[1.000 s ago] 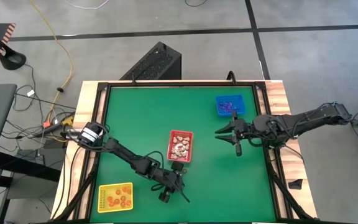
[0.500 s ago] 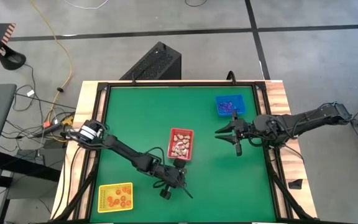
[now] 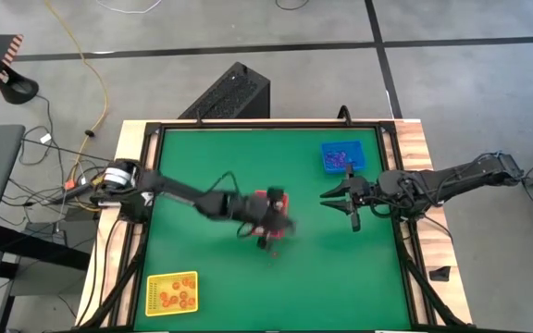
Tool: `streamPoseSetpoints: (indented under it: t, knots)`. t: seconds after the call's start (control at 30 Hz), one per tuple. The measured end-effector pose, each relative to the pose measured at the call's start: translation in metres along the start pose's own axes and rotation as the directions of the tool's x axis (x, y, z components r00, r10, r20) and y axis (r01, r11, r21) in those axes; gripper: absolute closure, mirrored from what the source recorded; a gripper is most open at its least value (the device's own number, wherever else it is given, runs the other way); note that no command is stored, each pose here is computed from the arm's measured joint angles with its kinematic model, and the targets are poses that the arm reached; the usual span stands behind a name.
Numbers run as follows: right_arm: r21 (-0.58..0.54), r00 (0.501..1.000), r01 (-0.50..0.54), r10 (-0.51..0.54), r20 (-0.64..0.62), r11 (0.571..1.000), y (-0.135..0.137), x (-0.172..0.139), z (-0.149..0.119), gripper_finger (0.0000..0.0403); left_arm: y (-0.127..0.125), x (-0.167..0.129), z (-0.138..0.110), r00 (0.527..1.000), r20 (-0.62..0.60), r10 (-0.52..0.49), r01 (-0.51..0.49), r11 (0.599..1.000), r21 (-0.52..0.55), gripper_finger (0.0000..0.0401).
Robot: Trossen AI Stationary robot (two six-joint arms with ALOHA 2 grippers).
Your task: Sort Halloween decoration
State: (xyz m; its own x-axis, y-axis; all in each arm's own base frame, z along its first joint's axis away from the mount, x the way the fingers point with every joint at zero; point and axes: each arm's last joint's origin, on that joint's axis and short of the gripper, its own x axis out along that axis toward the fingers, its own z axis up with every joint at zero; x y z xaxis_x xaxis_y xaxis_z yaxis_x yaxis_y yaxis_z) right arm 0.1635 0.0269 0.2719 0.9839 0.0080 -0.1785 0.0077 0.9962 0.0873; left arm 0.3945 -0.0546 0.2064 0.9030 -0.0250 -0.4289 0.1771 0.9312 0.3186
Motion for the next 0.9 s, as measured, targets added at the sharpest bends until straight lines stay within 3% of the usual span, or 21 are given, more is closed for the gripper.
streamPoseSetpoints:
  t: [0.13,0.27,0.43,0.67,0.9]
  knots:
    - [-0.013,1.000,-0.012,0.012,0.010,1.000,0.001,-0.002,0.001,0.0284,0.054,0.021,-0.022,0.986,0.098,0.133,-0.119,0.984,-0.133,0.0401]
    - [-0.043,0.999,-0.027,0.029,0.025,0.999,0.004,-0.004,0.002,0.0284,0.113,0.047,-0.038,0.943,0.163,0.291,-0.249,0.939,-0.238,0.0401]
    - [-0.075,0.998,-0.038,0.040,0.038,0.997,0.005,-0.008,0.004,0.0284,0.173,0.092,-0.058,0.937,0.127,0.326,-0.259,0.890,-0.376,0.0401]
    - [-0.118,0.999,-0.054,0.055,-0.001,0.992,0.006,-0.014,0.000,0.0284,0.216,0.146,-0.061,0.943,0.043,0.331,-0.295,0.887,-0.356,0.0401]
    - [-0.134,0.998,-0.054,0.052,-0.023,0.990,0.004,-0.020,-0.002,0.0284,0.231,0.158,-0.054,0.949,-0.016,0.314,-0.301,0.890,-0.343,0.0397]
